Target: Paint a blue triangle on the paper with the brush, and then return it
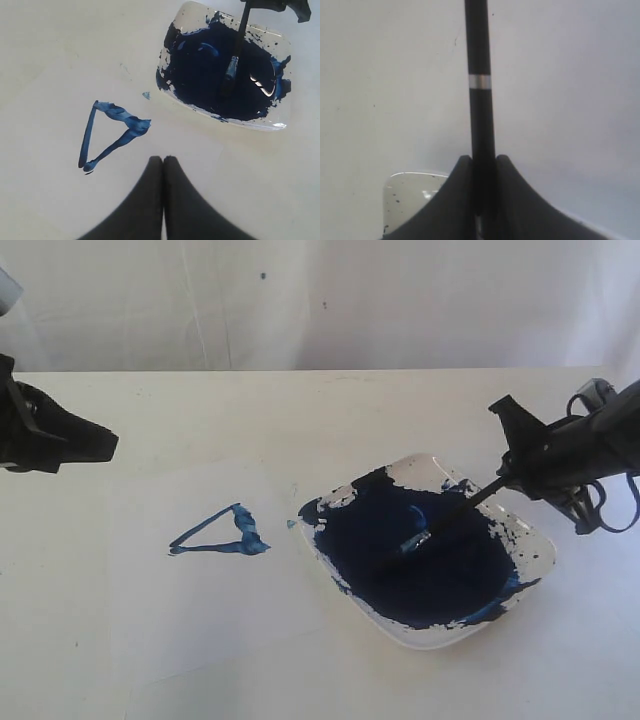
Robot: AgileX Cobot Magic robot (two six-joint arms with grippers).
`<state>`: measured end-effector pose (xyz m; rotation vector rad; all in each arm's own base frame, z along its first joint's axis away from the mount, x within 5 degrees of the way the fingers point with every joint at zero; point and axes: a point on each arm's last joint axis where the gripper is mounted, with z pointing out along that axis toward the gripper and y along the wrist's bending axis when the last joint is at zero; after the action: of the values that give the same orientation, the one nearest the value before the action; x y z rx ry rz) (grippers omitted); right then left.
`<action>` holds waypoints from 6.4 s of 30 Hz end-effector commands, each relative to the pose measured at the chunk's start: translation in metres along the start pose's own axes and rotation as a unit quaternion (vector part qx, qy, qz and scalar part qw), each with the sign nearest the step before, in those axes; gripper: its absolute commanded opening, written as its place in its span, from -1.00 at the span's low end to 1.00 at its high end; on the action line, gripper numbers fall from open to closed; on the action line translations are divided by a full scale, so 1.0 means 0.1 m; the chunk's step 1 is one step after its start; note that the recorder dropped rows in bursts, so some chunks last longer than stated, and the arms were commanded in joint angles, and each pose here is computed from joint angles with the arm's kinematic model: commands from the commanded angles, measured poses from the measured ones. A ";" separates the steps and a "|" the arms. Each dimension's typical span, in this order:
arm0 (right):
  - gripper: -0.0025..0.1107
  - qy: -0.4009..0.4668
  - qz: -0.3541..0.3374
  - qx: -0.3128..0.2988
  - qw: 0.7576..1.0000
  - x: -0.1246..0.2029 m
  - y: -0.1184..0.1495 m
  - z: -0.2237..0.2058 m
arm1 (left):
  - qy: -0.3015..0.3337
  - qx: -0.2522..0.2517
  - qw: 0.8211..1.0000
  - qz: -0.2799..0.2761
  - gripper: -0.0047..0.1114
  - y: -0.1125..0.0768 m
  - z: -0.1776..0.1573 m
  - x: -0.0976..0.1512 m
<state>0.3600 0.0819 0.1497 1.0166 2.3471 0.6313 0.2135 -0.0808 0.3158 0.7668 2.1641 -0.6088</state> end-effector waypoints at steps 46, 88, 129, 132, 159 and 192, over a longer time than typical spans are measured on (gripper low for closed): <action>-0.96 -0.257 -0.457 -0.153 0.838 0.48 -0.40 -2.54 | -0.003 0.011 1.000 -0.003 -0.92 -0.04 -0.01 0.01; -0.96 -0.290 -0.520 -0.202 0.778 1.03 -1.12 -3.27 | -0.185 -0.047 0.974 0.122 -0.92 -0.78 -1.09 0.01; -0.96 -0.342 -0.473 -0.147 0.798 1.15 -1.47 -3.04 | -0.188 -0.047 0.973 0.125 -0.92 -0.80 -1.12 0.02; -0.96 -0.338 -0.471 -0.136 0.803 1.14 -1.50 -2.98 | -0.188 -0.047 0.973 0.125 -0.92 -0.80 -1.11 0.02; -0.96 -0.338 -0.502 -0.038 0.795 1.12 -1.90 -2.29 | -0.187 -0.048 0.973 0.125 -0.92 -0.80 -1.11 0.02; -0.96 -0.282 -0.541 -0.152 0.778 1.25 -1.82 -2.28 | -0.187 -0.048 0.973 0.125 -0.92 -0.80 -1.11 0.02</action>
<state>0.0515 0.0167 0.1853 -0.3394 1.7773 0.1636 0.1059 -0.0660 0.3944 0.7860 1.7178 -0.4541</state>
